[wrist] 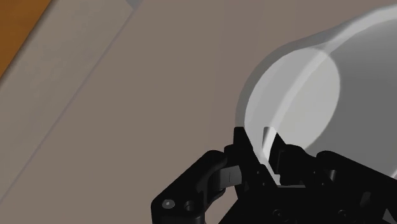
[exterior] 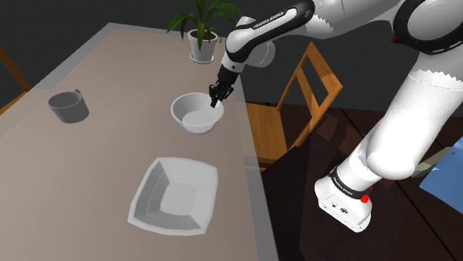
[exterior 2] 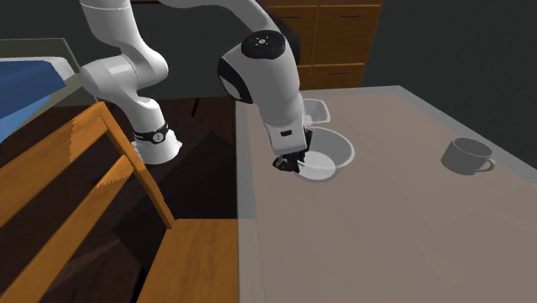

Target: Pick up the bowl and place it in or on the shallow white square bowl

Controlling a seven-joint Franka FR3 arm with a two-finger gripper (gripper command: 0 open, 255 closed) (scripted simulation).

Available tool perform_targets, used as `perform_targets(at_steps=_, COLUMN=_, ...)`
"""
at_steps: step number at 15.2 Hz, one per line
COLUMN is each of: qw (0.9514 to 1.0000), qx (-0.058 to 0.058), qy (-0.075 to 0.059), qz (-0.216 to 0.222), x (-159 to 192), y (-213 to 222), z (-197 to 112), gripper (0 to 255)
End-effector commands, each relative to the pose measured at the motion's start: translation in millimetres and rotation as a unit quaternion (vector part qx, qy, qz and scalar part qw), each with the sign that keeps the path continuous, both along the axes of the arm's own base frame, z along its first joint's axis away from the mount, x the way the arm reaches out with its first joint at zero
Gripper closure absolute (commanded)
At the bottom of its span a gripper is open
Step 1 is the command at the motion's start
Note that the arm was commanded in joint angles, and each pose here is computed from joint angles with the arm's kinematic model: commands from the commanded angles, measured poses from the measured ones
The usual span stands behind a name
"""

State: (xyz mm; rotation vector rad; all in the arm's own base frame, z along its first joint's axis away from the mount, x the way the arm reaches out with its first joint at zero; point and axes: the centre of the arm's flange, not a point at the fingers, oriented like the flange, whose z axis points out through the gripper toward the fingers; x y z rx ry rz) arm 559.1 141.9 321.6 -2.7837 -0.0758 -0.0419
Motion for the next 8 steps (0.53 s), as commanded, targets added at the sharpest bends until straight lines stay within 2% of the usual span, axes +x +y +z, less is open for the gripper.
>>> perform_targets(at_steps=1, qw=1.0, qx=0.0, qy=0.0, qz=0.0, x=0.3, y=-0.2, z=12.2, gripper=255)
perform_targets(at_steps=8, qw=1.0, qx=0.0, qy=0.0, qz=0.0, x=0.3, y=-0.2, z=49.2, gripper=255)
